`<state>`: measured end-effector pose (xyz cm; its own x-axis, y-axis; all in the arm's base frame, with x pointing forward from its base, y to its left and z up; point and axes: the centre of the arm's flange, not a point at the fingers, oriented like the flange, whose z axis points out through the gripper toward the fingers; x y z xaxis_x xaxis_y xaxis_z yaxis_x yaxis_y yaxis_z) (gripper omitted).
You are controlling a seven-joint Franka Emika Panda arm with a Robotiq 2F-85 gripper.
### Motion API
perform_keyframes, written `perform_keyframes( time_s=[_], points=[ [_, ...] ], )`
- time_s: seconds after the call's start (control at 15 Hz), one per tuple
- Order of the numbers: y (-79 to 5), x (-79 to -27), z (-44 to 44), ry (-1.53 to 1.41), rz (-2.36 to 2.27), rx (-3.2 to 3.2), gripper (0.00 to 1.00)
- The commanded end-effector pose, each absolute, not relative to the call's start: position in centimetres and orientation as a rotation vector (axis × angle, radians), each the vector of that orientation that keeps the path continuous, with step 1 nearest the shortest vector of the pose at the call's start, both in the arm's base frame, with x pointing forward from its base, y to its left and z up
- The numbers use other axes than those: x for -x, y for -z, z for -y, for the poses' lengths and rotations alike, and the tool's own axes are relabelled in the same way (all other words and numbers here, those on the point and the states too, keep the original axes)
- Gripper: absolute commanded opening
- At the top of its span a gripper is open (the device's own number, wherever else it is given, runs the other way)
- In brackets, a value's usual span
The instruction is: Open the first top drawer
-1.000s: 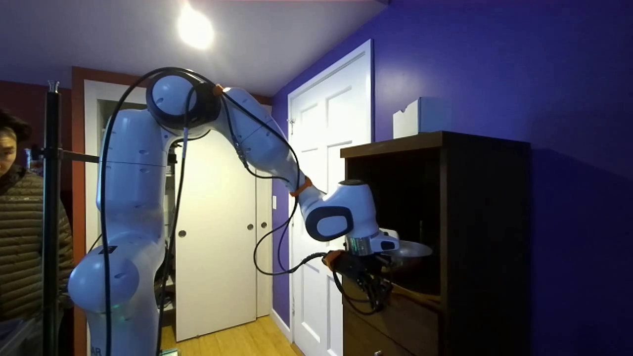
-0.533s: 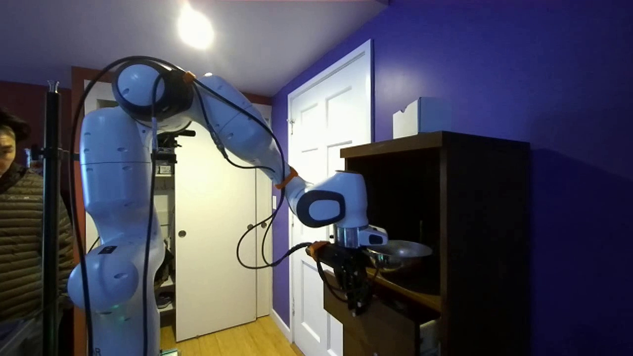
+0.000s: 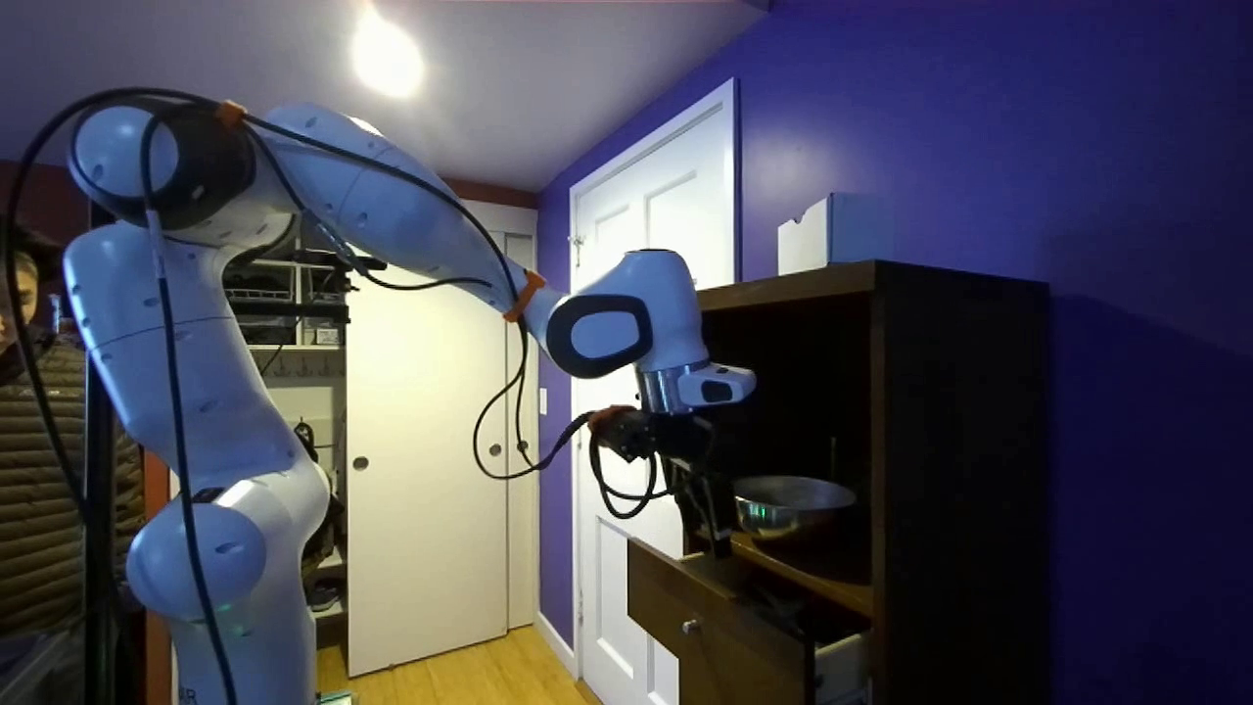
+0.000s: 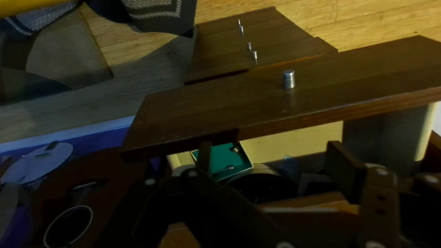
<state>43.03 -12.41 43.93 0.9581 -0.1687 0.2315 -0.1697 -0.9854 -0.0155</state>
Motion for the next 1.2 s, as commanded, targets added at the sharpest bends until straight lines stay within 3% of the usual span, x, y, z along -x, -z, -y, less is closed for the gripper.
perform_keyframes(
  time_s=[0.0,0.33,0.87,1.13],
  points=[
    [-43.2,-45.4,10.7,-0.385,0.277,-3.142,1.00],
    [-41.3,-49.1,7.3,-0.392,0.140,-3.182,1.00],
    [-36.1,-50.0,6.2,-0.011,0.054,-3.282,1.00],
    [-36.4,-47.7,6.7,0.249,0.007,-3.279,1.00]
  ],
)
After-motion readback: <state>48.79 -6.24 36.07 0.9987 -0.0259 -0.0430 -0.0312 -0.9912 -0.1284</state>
